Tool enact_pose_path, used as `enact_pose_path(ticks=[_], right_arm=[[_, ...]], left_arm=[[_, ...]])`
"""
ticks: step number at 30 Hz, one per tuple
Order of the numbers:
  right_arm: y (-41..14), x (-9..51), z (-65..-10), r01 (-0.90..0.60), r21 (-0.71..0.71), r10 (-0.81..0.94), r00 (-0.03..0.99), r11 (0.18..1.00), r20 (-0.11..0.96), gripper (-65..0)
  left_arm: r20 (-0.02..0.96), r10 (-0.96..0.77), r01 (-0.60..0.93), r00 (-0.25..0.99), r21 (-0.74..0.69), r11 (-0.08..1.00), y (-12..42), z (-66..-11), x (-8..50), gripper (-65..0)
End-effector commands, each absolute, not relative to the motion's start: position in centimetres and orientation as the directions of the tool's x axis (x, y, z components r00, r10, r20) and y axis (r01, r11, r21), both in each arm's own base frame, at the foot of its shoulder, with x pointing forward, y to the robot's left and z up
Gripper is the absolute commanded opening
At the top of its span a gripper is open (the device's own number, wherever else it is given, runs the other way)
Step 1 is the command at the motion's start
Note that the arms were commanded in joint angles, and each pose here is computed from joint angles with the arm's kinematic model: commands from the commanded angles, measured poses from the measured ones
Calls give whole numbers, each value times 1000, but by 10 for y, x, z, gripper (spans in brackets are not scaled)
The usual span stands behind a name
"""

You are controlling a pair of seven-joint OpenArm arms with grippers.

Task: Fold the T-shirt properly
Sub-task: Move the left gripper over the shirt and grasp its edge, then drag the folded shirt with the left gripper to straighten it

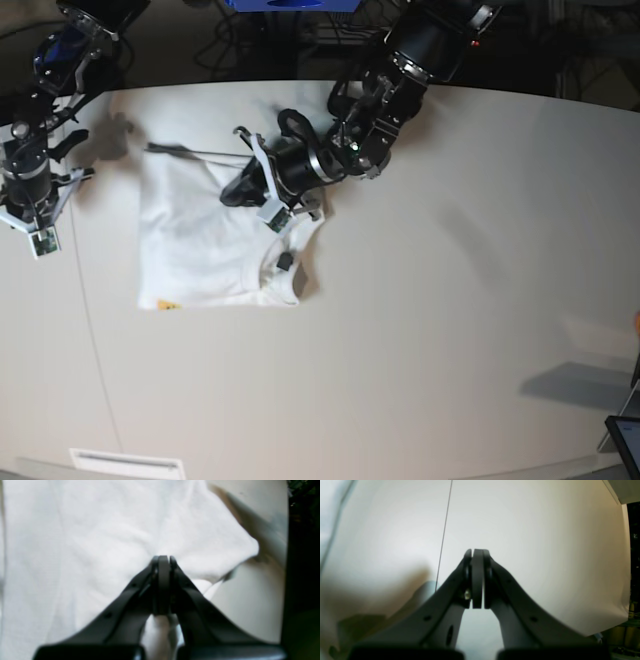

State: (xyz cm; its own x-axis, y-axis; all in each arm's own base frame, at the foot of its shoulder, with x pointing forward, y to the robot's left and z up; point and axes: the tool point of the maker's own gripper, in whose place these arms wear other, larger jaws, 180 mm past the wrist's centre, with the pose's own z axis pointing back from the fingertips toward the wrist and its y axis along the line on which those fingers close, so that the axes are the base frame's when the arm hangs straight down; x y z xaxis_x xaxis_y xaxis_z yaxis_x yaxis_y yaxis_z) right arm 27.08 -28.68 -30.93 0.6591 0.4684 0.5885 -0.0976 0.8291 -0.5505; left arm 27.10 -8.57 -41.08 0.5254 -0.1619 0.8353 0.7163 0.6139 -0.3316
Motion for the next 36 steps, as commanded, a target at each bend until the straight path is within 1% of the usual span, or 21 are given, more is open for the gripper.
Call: enact_pose_path(ticks=[1, 4, 6, 9, 15, 18, 20, 22, 25, 28, 31, 35, 36], right_arm=[[-288, 278, -297, -77, -563, 479, 625, 823, 616, -650], [-288, 277, -297, -78, -562, 479, 626, 823, 615, -650], [-288, 277, -297, -79, -562, 479, 627, 823, 614, -650], [-288, 273, -301, -87, -561, 479, 636, 823, 605, -650], [-287, 271, -303, -93, -560, 481, 638, 823, 601, -650], [-287, 271, -303, -93, -560, 481, 638, 823, 601, -650], [-286, 272, -303, -94, -560, 482, 637, 823, 601, -650], [-285, 272, -303, -96, -560, 484, 636, 823, 601, -650], [-284, 274, -302, -96, -560, 485, 632, 823, 605, -650], [-284, 275, -301, -96, -560, 486, 629, 823, 607, -650], [-282, 276, -301, -100, -559, 489, 627, 823, 607, -650], [-275, 279, -302, -119, -557, 501, 616, 822, 607, -649], [-275, 279, -302, -119, -557, 501, 616, 822, 607, -649]], left_arm=[[834, -186, 704, 519, -294, 647, -76, -411, 282, -650], [854, -209, 714, 477, -238, 659, -65, -401, 301, -650], [843, -256, 721, 473, -204, 662, -56, -399, 308, -650], [840, -326, 740, 433, -125, 660, -44, -384, 330, -650], [829, -410, 748, 380, -15, 663, -27, -358, 366, -650], [798, -489, 744, 352, 78, 663, -17, -354, 382, -650], [756, -556, 737, 345, 149, 659, -10, -359, 391, -650], [720, -599, 732, 350, 190, 655, -7, -365, 397, -650], [725, -598, 734, 342, 192, 652, -13, -362, 397, -650], [799, -527, 753, 288, 152, 640, -38, -330, 389, -650], [845, -474, 755, 247, 139, 641, -55, -307, 380, -650], [876, -383, 716, 292, 66, 695, -67, -302, 365, -650], [872, -369, 703, 322, 40, 710, -71, -305, 360, -650]])
